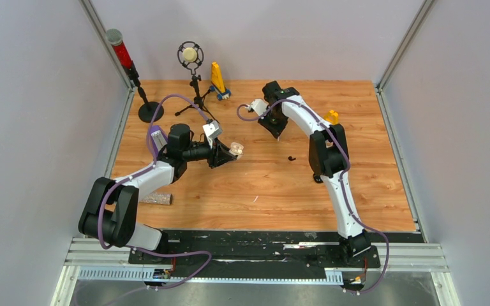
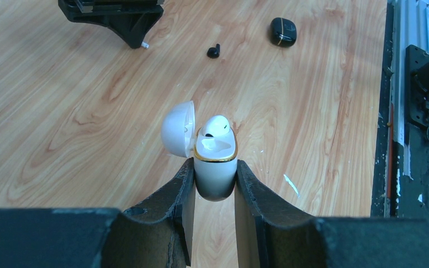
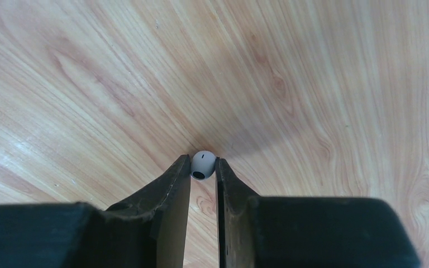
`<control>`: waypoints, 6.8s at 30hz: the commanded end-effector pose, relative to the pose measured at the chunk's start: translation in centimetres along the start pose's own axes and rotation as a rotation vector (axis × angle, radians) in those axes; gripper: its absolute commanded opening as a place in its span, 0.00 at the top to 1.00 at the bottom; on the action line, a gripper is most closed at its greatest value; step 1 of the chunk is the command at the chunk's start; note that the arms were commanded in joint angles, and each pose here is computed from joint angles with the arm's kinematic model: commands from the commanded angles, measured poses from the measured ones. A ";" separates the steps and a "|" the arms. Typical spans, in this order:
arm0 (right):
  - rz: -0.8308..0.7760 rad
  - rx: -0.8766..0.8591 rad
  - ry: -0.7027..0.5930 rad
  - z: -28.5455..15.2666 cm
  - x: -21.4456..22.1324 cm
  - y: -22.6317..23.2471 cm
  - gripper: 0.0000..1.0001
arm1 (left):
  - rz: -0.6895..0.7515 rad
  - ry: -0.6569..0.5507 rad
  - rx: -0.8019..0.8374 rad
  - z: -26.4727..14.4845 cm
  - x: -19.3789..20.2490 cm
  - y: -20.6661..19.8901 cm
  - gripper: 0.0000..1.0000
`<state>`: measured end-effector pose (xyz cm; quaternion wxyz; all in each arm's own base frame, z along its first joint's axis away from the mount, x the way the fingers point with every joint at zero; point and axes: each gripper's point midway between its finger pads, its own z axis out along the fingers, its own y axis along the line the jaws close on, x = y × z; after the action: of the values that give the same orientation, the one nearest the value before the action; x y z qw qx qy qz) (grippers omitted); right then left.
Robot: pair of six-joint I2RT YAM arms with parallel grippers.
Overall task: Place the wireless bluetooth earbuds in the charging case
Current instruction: Pick up the earbud from the center of the board, then place the earbud in the charging case.
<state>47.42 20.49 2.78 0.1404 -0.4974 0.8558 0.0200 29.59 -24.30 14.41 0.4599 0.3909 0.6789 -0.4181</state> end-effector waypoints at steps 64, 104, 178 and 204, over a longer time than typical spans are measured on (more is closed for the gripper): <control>-0.181 0.247 -1.152 -27.0 -9.0 20.5 0.86 | -0.195 -0.061 0.394 0.0 -3.8 -7.1 0.85; 0.023 0.395 -1.110 -25.2 -10.2 19.2 0.89 | -0.329 -0.139 0.300 -0.2 -7.8 -5.3 0.89; -0.009 -0.002 -1.193 -36.3 -8.8 20.5 0.51 | -0.065 -0.184 0.348 -2.6 -8.3 -7.0 0.89; -0.034 0.030 -1.016 -27.0 -10.1 22.3 0.33 | 0.077 -0.163 0.364 -3.5 -7.9 -8.2 0.89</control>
<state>26.21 35.39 29.19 0.5307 -0.4372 0.6757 0.2657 23.46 -25.07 22.33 0.4222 0.4313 0.5704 -0.5571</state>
